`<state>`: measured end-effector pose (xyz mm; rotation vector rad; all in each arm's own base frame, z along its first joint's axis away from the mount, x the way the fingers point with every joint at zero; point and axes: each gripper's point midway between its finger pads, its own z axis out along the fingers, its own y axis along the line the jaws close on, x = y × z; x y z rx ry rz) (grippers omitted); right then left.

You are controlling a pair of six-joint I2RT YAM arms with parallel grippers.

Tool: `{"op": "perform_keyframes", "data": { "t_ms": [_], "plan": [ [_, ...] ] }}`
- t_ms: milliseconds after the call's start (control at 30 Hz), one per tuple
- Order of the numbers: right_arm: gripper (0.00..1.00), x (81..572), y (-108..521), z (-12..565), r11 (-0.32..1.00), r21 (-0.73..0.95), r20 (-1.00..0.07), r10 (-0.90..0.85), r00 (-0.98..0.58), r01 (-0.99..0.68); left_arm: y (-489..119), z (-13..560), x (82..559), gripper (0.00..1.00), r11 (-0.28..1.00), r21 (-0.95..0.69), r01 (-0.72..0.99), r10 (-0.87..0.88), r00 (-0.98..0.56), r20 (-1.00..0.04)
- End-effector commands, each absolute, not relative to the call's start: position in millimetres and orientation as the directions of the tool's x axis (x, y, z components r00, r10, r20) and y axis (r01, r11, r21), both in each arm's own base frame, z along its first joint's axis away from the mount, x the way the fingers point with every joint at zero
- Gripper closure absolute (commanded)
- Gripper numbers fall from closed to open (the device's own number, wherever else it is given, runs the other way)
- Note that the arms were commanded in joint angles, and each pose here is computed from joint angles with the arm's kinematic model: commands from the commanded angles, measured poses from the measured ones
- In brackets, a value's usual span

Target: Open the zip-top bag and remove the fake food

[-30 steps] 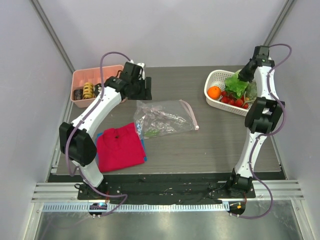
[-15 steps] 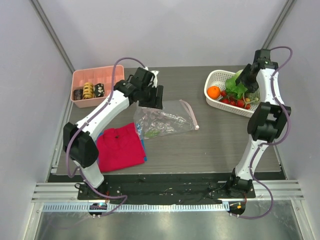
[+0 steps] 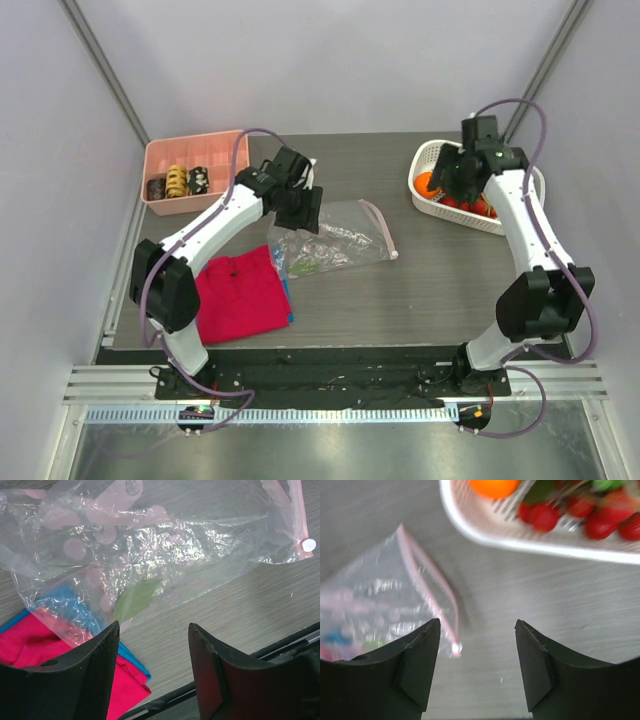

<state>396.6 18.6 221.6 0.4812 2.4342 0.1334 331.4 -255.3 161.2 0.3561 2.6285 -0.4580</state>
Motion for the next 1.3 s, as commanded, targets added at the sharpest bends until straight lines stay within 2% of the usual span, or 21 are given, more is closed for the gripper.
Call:
{"op": "perform_keyframes", "data": {
  "t_ms": [0, 33, 233, 400, 500, 567, 667, 767, 933, 1067, 1133, 1267],
  "plan": [
    [0.33, 360.3, 64.7, 233.1, 0.952, 0.255, -0.600, 0.294, -0.744, 0.171, -256.5, 145.4, 338.4, 0.43, 0.917, -0.245, 0.317, 0.180, -0.873, -0.454],
    [0.33, 347.8, 79.9, 222.5, 0.951, 0.277, -0.567, 0.275, -0.777, 0.135, -255.9, 139.1, 340.7, 0.43, 0.920, -0.238, 0.311, 0.180, -0.875, -0.449],
    [0.31, 308.4, 88.3, 223.1, 0.934, 0.338, -0.550, 0.295, -0.781, 0.115, -261.0, 73.7, 360.2, 0.44, 0.936, -0.183, 0.300, 0.224, -0.911, -0.345],
    [0.29, 293.1, 97.7, 219.2, 0.911, 0.396, -0.510, 0.320, -0.799, 0.113, -252.9, 54.4, 400.8, 0.44, 0.957, -0.068, 0.281, 0.236, -0.895, -0.378],
    [0.27, 284.2, 106.7, 205.3, 0.890, 0.438, -0.455, 0.339, -0.824, 0.124, -249.6, 66.9, 432.8, 0.44, 0.969, -0.026, 0.248, 0.213, -0.878, -0.428],
    [0.26, 284.9, 112.5, 205.4, 0.875, 0.470, -0.450, 0.347, -0.823, 0.112, -253.2, 92.3, 453.0, 0.41, 0.973, -0.016, 0.231, 0.194, -0.853, -0.485],
    [0.17, 287.9, 116.5, 211.4, 0.860, 0.501, -0.472, 0.363, -0.804, 0.094, -261.6, 143.7, 459.5, 0.28, 0.972, -0.043, 0.229, 0.166, -0.810, -0.563],
    [0.00, 291.5, 117.8, 217.0, 0.856, 0.512, -0.498, 0.362, -0.788, 0.070, -269.6, 186.6, 431.6, 0.21, 0.966, -0.081, 0.245, 0.149, -0.785, -0.601],
    [0.00, 286.0, 121.2, 220.1, 0.845, 0.533, -0.516, 0.356, -0.779, 0.033, -291.8, 227.6, 347.1, 0.18, 0.934, -0.148, 0.326, 0.156, -0.743, -0.651],
    [0.00, 279.4, 123.4, 215.6, 0.836, 0.549, -0.534, 0.356, -0.767, 0.005, -302.5, 241.4, 291.3, 0.18, 0.887, -0.272, 0.374, 0.111, -0.743, -0.660],
    [0.00, 278.6, 120.9, 208.8, 0.841, 0.541, -0.532, 0.361, -0.766, 0.020, -299.3, 244.7, 277.6, 0.18, 0.873, -0.330, 0.359, 0.060, -0.751, -0.657],
    [0.00, 287.6, 122.3, 204.5, 0.827, 0.560, -0.515, 0.396, -0.760, 0.051, -286.8, 249.2, 270.3, 0.22, 0.882, -0.338, 0.327, 0.024, -0.749, -0.662]
  ]
}}
